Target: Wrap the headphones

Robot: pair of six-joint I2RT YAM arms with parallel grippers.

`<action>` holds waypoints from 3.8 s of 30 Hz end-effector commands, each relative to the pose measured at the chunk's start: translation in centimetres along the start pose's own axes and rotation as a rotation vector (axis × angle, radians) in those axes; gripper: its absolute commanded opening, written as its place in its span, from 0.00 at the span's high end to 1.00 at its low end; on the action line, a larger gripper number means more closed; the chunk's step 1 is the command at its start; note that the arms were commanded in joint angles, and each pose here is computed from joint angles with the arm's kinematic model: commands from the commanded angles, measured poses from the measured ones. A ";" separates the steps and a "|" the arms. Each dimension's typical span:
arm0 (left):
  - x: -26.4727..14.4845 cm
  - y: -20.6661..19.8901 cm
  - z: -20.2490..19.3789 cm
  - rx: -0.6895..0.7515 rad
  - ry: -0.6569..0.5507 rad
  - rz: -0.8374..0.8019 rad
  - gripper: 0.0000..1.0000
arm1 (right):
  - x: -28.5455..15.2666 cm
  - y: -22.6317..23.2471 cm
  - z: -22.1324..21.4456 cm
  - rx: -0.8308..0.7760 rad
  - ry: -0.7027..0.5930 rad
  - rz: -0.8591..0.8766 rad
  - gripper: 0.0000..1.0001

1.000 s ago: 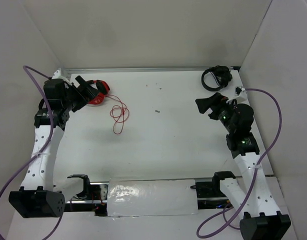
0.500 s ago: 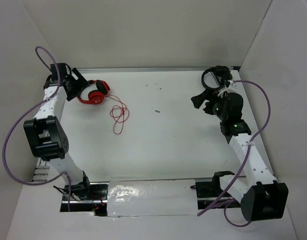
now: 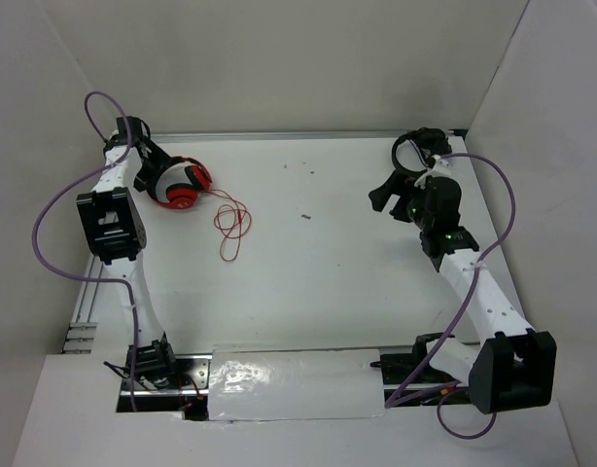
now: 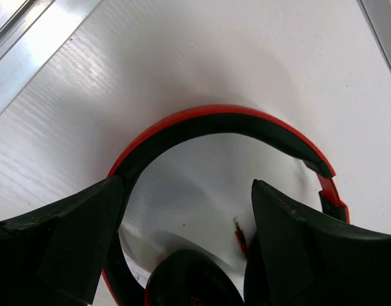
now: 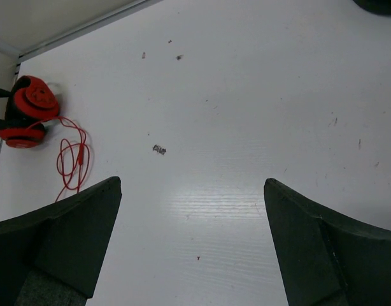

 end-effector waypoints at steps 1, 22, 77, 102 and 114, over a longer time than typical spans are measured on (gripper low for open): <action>-0.7 1.6 -0.6 -0.066 0.003 0.078 0.05 | 0.3 1.8 2.8 -0.039 -0.093 0.042 0.00; -10.8 0.2 0.2 -0.101 -0.048 -0.135 0.01 | 0.5 2.6 1.6 -0.060 -0.014 0.082 0.00; -30.7 -2.1 -24.9 0.019 0.165 -0.250 1.00 | -4.8 21.6 -9.5 -0.409 0.186 0.490 0.00; -34.5 -5.6 -27.3 0.165 0.140 -0.419 0.61 | -1.2 20.2 -12.0 -0.529 0.150 0.168 0.84; -36.3 -3.3 -23.5 0.433 -0.072 -0.415 0.05 | -3.6 20.7 -9.7 -0.796 0.157 0.433 0.95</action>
Point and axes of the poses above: each gripper's point midway between its finger pads, its own x axis out along the fingers, its own y axis along the line the jaws close on, z = x × y, the point moved 3 cm from there along -x, back along the fingers, and after that the axes turned 9 degrees about x, right-handed, at the moved point
